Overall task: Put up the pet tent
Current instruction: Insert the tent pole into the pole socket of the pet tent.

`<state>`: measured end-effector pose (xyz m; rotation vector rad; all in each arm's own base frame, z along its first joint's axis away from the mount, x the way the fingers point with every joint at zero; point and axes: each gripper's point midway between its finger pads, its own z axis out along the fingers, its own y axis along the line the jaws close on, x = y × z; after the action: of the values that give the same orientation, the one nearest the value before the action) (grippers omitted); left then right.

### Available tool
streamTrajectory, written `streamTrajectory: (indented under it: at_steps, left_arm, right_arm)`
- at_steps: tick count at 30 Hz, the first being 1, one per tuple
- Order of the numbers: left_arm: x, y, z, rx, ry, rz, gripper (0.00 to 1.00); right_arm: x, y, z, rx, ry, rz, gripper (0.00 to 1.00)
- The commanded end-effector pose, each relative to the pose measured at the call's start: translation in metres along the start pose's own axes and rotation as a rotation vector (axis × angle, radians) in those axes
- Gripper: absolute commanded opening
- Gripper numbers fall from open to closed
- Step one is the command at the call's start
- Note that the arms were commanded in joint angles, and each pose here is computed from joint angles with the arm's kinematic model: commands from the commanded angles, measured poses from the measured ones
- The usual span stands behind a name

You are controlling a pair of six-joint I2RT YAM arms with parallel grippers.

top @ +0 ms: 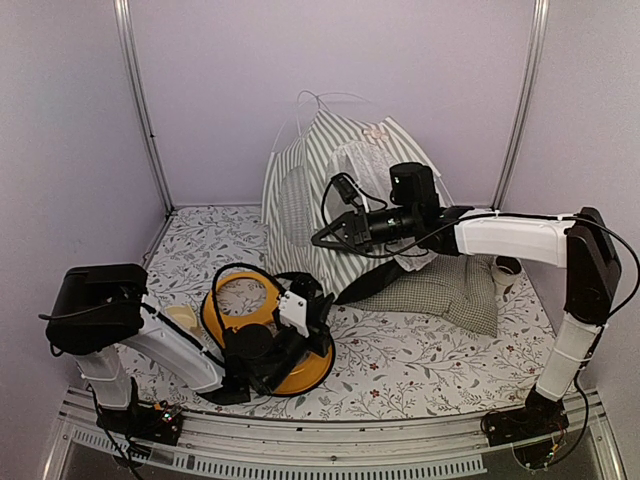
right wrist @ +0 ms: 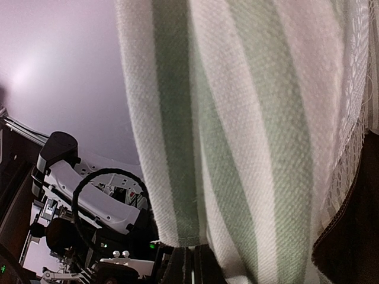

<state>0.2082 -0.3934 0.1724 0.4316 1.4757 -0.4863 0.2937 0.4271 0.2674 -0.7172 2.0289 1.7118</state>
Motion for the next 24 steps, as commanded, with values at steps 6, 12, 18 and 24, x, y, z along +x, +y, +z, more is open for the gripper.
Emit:
streamTrajectory:
  at_steps: [6, 12, 18, 24]
  left_arm:
    - [0.098, -0.063, -0.055, 0.344, 0.272, 0.241, 0.0]
    - [0.097, -0.062, -0.055, 0.34, 0.269, 0.237, 0.0]
    - [0.096, -0.061, -0.056, 0.337, 0.266, 0.234, 0.0]
    - [0.096, -0.061, -0.056, 0.338, 0.265, 0.235, 0.0]
  right_arm:
    - [-0.129, 0.032, -0.065, 0.048, -0.456, -0.257, 0.0]
    - [-0.121, 0.027, -0.062, 0.049, -0.439, -0.244, 0.0]
    - [-0.114, 0.024, -0.055, 0.051, -0.425, -0.235, 0.0]
    - [-0.109, 0.019, -0.052, 0.062, -0.421, -0.224, 0.0]
